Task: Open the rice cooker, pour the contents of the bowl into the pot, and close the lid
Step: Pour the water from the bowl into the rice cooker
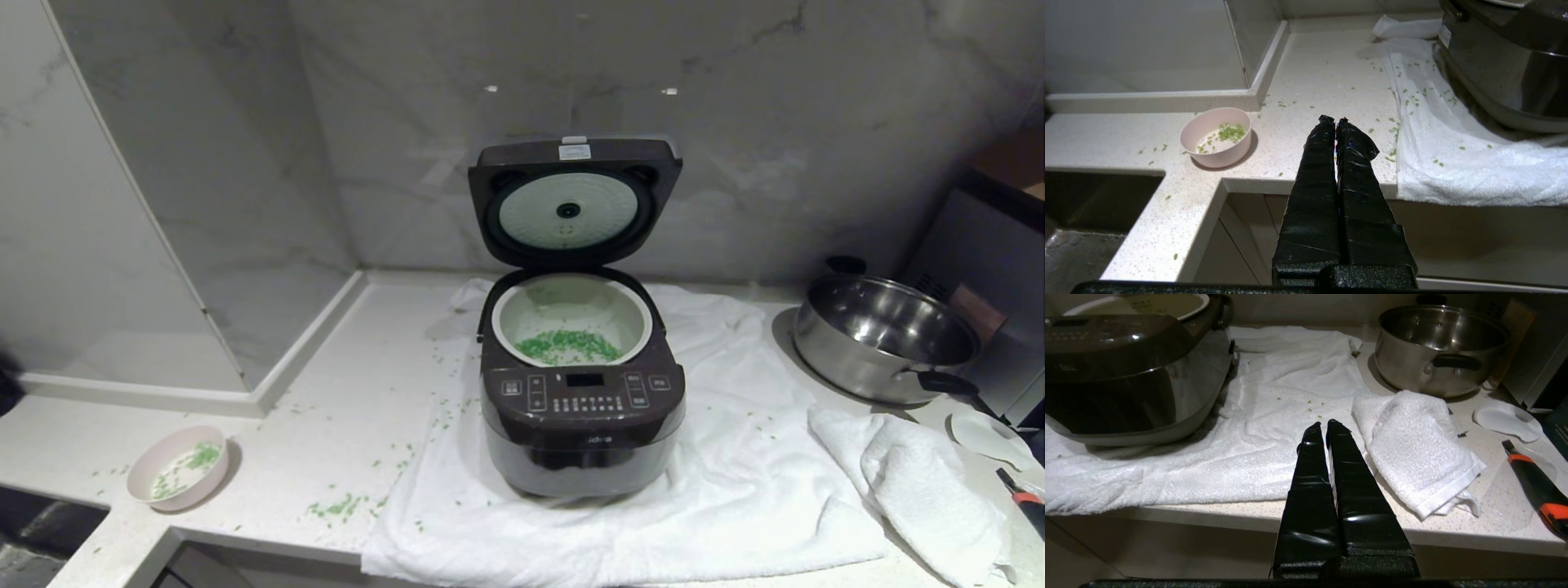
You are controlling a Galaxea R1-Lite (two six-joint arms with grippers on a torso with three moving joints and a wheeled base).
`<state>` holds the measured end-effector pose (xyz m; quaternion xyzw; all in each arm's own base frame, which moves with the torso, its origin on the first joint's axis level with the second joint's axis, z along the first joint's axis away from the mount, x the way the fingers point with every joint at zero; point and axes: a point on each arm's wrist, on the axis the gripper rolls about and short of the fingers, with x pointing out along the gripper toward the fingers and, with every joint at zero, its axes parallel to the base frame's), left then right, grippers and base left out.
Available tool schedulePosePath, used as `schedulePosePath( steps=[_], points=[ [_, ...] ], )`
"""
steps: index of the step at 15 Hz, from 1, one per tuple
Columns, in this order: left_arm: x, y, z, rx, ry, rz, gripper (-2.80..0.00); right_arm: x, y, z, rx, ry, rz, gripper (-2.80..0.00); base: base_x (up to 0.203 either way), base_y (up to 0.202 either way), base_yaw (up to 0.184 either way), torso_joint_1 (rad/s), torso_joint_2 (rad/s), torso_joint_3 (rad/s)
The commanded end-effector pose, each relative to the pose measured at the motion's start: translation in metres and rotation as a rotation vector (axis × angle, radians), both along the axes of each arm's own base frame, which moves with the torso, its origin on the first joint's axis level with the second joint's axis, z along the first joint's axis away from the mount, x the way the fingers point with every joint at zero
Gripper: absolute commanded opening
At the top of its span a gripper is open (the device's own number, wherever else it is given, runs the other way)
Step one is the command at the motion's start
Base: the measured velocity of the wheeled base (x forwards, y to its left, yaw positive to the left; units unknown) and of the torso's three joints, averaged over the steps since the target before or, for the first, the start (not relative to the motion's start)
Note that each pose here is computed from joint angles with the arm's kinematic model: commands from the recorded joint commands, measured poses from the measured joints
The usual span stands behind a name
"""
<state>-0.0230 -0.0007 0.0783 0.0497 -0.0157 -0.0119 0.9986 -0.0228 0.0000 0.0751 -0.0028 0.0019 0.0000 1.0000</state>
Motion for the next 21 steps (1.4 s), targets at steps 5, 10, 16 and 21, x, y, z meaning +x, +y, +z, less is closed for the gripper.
schedulePosePath(
  steps=[5, 10, 16, 21],
  points=[
    [0.001, 0.0, -0.004, 0.001, 0.012, 0.0, -2.8, 0.0, 0.0, 0.0, -0.002, 0.001, 0.0, -2.8, 0.16, 0.001, 0.005, -0.001, 0.01, 0.004],
    [0.001, 0.0, -0.004, -0.019, 0.012, 0.002, -2.8, 0.0, 0.0, 0.0, -0.001, 0.001, 0.0, -2.8, 0.194, 0.0, 0.0, 0.004, 0.0, 0.002],
    [0.001, 0.001, -0.003, -0.066, 0.006, 0.027, -2.8, 0.0, 0.0, 0.0, 0.002, -0.001, 0.0, -2.8, 0.04, 0.0, 0.001, 0.003, 0.0, 0.001],
    [-0.005, 0.002, 0.063, -0.115, -0.025, 0.077, -2.8, 0.0, 0.0, 0.0, 0.002, -0.001, 0.0, -2.8, 0.0, 0.0, 0.0, 0.0, 0.0, 0.0]
  ],
)
